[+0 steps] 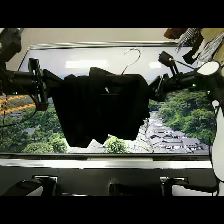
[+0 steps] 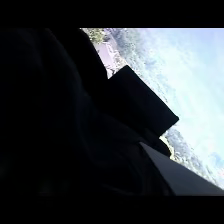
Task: Fold the clothes and pants, and hang the long-sleeved shirts on hangers.
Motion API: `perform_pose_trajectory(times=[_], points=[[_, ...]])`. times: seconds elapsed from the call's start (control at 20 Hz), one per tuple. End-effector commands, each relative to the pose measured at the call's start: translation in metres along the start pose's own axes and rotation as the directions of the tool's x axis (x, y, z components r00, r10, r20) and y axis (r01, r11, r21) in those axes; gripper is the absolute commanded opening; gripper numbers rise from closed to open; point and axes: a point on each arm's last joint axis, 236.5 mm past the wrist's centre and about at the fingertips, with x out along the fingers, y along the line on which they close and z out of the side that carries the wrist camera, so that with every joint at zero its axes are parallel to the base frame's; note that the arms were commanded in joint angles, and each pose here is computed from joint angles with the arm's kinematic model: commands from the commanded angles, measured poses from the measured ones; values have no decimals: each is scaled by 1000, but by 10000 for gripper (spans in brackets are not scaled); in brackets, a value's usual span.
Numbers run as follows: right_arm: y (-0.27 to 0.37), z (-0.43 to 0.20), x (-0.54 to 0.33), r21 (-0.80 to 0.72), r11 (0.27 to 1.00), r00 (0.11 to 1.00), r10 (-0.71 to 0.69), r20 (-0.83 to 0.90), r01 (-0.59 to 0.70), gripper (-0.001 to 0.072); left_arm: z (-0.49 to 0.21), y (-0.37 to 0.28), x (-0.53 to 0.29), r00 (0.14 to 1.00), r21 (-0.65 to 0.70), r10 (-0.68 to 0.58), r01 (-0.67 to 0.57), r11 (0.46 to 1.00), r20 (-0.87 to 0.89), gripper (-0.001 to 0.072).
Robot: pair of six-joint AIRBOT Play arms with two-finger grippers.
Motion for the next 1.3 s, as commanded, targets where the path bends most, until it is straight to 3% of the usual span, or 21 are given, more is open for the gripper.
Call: perform_pose_trajectory(times=[0.0,0.15,0.2,0.45,0.6,0.75,0.85,1.05,1.25], points=[[10,-1,11,-3,999,999,53,-8,-53,353,0,0,0,1000,0,-1,1,1000,0,14],[16,-2,10,-3,997,997,76,-14,-76,79,0,0,0,1000,0,0,0,1000,0,14],[19,-2,8,-4,996,996,84,-17,-84,28,0,0,0,1000,0,0,0,1000,0,14],[31,4,-23,-90,996,997,11,-78,-18,22,0,0,0,1000,-4,1,-1,1000,1,30],[39,6,-56,-151,985,984,-104,-143,82,20,6,11,0,999,-5,44,-44,999,25,242],[51,17,-85,-200,966,969,-198,-149,166,20,18,33,-3,988,-19,137,-136,991,77,510],[57,22,-103,-230,947,954,-260,-150,222,18,25,45,-6,976,-44,189,-185,982,106,602],[59,42,-141,-231,889,899,-427,-100,396,18,24,69,-11,952,-159,288,-270,950,102,616],[68,67,-164,-133,856,863,-505,-7,500,17,14,83,-15,935,-311,350,-315,897,59,616]])
